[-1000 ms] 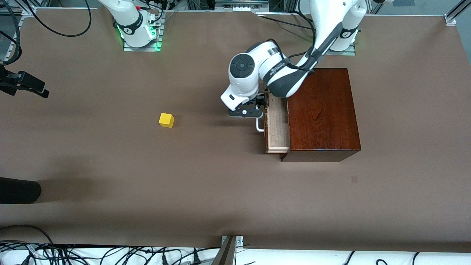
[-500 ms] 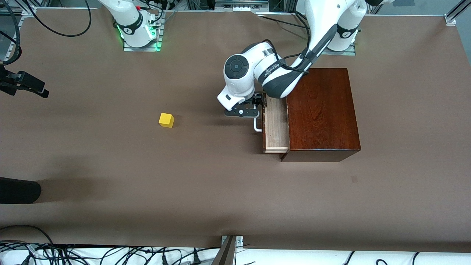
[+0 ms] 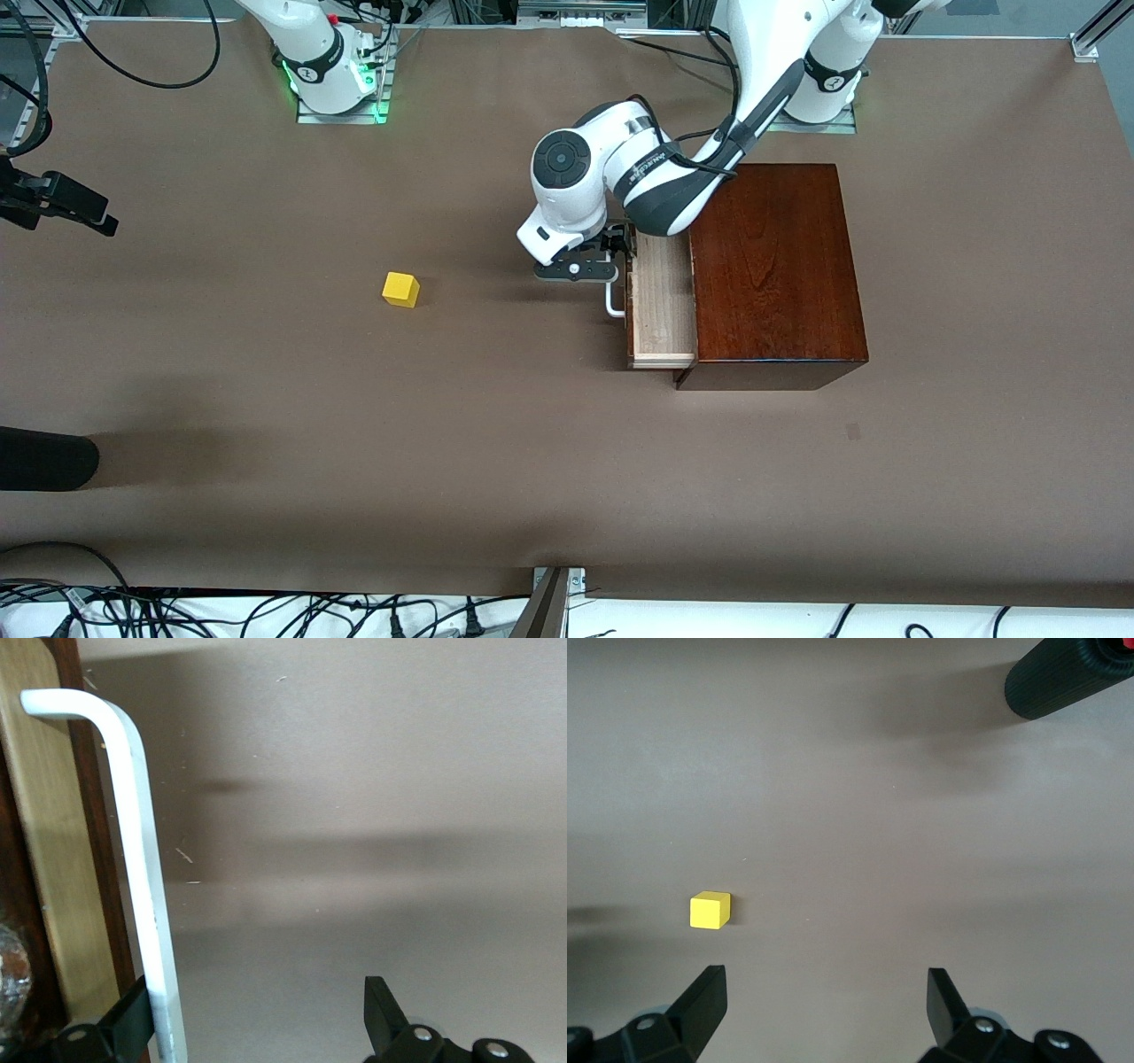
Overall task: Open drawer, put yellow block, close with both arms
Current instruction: 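Pull the drawer handle outward with the left gripper to open it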
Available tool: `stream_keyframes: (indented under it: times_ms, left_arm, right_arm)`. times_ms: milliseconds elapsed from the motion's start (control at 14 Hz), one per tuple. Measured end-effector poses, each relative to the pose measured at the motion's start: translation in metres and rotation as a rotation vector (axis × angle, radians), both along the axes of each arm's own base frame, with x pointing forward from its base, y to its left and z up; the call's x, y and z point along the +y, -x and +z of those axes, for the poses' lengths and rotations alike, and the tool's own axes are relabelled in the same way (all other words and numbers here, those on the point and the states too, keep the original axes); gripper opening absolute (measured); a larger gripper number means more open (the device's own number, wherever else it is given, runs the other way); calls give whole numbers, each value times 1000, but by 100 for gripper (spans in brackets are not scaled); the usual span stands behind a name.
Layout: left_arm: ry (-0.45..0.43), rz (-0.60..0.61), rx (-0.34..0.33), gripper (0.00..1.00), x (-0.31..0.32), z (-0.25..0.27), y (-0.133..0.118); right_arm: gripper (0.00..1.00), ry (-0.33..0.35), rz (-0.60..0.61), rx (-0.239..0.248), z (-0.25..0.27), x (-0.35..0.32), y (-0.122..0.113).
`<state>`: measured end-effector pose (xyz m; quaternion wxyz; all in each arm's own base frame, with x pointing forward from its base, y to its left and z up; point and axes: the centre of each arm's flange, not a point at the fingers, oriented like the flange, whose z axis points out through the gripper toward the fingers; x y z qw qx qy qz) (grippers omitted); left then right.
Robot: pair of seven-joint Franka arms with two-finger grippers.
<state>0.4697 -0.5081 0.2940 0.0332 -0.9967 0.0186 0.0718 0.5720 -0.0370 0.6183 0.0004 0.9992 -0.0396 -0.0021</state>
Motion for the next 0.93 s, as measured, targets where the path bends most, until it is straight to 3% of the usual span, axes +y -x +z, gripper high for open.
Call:
stream_keyframes:
  times_ms: [643, 929]
  left_arm:
    - [37, -19, -14, 100, -13, 6, 1]
    - [25, -79, 4, 100, -1, 14, -12]
  right_arm:
    - [100, 0, 0, 0, 0, 0, 0]
    - [100, 0, 0, 0, 0, 0, 0]
